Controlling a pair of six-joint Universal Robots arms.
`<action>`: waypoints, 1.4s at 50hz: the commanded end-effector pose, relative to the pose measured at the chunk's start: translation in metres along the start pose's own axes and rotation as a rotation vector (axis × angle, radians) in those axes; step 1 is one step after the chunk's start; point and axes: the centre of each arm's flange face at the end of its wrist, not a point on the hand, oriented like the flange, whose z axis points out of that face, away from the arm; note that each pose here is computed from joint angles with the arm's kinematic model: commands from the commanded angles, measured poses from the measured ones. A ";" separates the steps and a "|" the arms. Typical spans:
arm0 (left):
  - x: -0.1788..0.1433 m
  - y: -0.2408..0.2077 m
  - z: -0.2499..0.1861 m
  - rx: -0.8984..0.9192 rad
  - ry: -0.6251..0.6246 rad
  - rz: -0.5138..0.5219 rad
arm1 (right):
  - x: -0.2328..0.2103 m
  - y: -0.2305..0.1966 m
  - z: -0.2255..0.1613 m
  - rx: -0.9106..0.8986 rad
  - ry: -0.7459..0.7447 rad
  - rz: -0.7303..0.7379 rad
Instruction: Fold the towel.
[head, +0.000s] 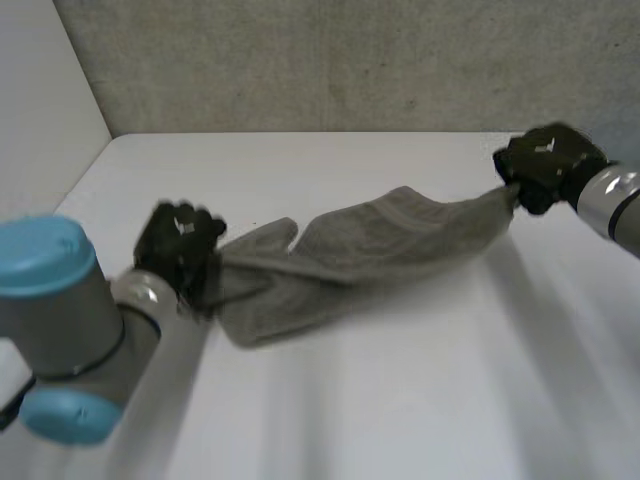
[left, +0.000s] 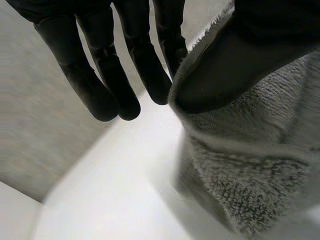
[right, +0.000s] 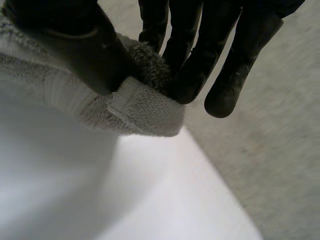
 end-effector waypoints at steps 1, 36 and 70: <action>-0.085 -0.103 0.057 0.319 -0.318 -0.036 | 0.048 -0.081 0.024 0.479 0.361 -0.137; -0.015 0.037 -0.062 -0.206 0.010 0.044 | -0.012 0.035 -0.079 -0.341 -0.183 0.004; -0.049 -0.054 0.013 -0.012 -0.044 0.115 | 0.011 -0.018 -0.024 -0.293 -0.046 -0.244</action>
